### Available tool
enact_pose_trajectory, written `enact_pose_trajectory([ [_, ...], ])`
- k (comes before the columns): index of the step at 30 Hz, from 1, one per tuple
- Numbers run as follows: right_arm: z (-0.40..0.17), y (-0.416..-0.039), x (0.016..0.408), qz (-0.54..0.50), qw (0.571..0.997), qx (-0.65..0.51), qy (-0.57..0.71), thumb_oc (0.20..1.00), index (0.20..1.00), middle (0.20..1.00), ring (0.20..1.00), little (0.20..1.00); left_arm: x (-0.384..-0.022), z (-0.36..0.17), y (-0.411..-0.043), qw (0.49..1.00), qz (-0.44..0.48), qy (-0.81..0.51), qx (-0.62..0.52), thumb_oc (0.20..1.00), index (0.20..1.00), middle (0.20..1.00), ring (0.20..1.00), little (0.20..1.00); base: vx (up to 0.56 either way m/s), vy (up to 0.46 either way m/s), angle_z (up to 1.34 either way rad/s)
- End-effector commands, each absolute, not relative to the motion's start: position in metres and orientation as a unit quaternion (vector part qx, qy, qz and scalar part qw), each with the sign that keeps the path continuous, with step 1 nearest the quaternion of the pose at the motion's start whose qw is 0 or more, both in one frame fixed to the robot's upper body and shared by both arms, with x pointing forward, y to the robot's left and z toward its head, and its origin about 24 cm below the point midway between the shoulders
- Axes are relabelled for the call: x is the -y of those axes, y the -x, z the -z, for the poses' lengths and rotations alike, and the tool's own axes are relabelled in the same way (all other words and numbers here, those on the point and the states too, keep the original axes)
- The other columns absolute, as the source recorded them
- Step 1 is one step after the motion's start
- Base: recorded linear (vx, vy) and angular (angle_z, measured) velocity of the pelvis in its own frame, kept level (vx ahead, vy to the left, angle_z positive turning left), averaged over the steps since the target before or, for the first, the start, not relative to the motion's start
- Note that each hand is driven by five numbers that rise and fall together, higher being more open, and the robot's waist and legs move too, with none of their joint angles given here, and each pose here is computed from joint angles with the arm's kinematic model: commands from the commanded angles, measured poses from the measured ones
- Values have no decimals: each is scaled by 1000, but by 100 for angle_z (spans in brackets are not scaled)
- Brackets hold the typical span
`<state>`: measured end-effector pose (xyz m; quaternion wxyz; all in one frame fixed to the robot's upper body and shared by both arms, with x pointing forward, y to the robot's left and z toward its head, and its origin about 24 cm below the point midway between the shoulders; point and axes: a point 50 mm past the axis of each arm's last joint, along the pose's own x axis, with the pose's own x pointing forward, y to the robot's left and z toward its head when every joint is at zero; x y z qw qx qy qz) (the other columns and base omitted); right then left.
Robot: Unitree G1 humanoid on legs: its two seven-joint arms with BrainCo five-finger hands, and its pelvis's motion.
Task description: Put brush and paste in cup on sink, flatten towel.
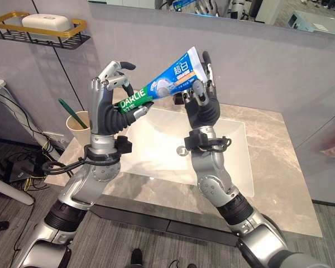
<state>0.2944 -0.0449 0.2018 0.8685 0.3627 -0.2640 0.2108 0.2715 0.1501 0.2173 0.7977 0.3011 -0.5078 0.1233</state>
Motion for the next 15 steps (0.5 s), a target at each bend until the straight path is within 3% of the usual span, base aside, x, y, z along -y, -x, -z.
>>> enact_pose_trajectory([
  [1, -223, -294, 44, -240, 864, 322, -303, 1000, 1000, 1000, 1000, 1000, -148, -251, -273, 761, -133, -285, 568, 200, 200, 200, 200, 200, 0, 0, 0],
  [15, -244, -291, 33, -255, 855, 361, -270, 1000, 1000, 1000, 1000, 1000, -155, -239, -274, 775, -126, -295, 544, 200, 200, 200, 200, 200, 0, 0, 0],
])
